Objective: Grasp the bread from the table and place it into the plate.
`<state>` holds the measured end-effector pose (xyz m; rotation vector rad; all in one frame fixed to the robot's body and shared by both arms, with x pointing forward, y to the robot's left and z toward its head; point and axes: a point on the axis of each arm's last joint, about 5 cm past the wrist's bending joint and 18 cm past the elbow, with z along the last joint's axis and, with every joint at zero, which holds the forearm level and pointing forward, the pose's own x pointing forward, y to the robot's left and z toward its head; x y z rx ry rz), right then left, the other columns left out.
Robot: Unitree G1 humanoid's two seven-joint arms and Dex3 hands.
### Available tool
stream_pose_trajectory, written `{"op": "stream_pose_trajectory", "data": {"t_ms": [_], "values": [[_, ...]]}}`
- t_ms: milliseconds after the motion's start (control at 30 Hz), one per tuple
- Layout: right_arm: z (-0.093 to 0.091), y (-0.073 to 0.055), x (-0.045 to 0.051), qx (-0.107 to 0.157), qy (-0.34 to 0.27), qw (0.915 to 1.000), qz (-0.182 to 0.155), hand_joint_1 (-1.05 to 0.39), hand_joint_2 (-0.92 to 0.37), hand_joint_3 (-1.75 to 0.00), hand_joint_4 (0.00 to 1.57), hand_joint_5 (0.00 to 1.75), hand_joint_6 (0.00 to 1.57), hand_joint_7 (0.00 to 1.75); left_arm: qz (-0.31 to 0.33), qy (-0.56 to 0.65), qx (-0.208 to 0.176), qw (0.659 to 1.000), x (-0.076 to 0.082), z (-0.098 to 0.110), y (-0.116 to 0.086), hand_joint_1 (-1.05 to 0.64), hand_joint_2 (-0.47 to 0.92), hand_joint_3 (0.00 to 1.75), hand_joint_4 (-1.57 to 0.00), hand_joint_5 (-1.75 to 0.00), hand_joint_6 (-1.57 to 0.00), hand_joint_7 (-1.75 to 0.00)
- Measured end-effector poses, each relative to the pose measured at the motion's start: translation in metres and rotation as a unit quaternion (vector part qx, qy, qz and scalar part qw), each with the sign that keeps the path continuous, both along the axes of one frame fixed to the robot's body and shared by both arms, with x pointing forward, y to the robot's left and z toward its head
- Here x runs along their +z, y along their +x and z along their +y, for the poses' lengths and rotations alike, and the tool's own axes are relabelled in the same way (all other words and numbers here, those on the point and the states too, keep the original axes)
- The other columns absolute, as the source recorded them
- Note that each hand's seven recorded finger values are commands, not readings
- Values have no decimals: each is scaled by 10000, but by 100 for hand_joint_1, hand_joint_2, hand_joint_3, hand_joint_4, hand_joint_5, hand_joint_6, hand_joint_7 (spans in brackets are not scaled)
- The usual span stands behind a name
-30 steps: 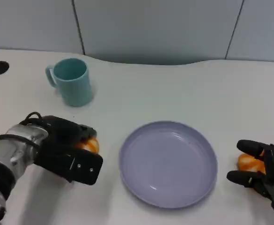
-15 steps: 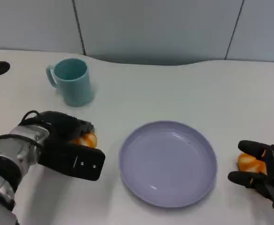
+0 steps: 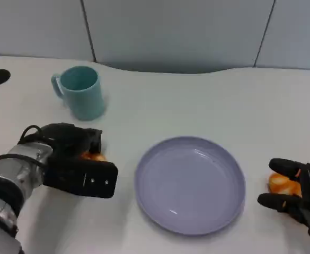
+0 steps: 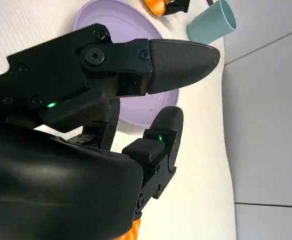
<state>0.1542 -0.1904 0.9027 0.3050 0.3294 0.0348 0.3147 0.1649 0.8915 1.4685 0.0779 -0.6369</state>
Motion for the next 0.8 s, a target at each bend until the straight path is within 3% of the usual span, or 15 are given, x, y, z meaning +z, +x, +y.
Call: {"op": "stream_pose_trajectory", "data": {"t_ms": [400,533,667,800], "values": [[0,2,1,-3,-1,10000,-2,-36,-92,-45,47,101,47,74,-161,-1098,261,9935,-52,38,-62,-15,92,34,-61,-175,-49,-175],[3,7,4,-5,2,10000,-13,-35,-92,-45,47,101,46,74,-211,-1672,451,9847,-38,86,-75,-12,89,28,-58,-175,-49,-175],[4,15,7,2,4,10000,-24,-36,-92,-45,47,102,46,74,-240,-2311,561,9710,27,155,-70,-12,83,21,-69,-175,-51,-175],[4,22,10,5,5,10000,-34,-36,-92,-44,47,102,46,74,-533,-2732,343,9599,173,254,-52,-11,84,19,-66,-175,-47,-175]]}}
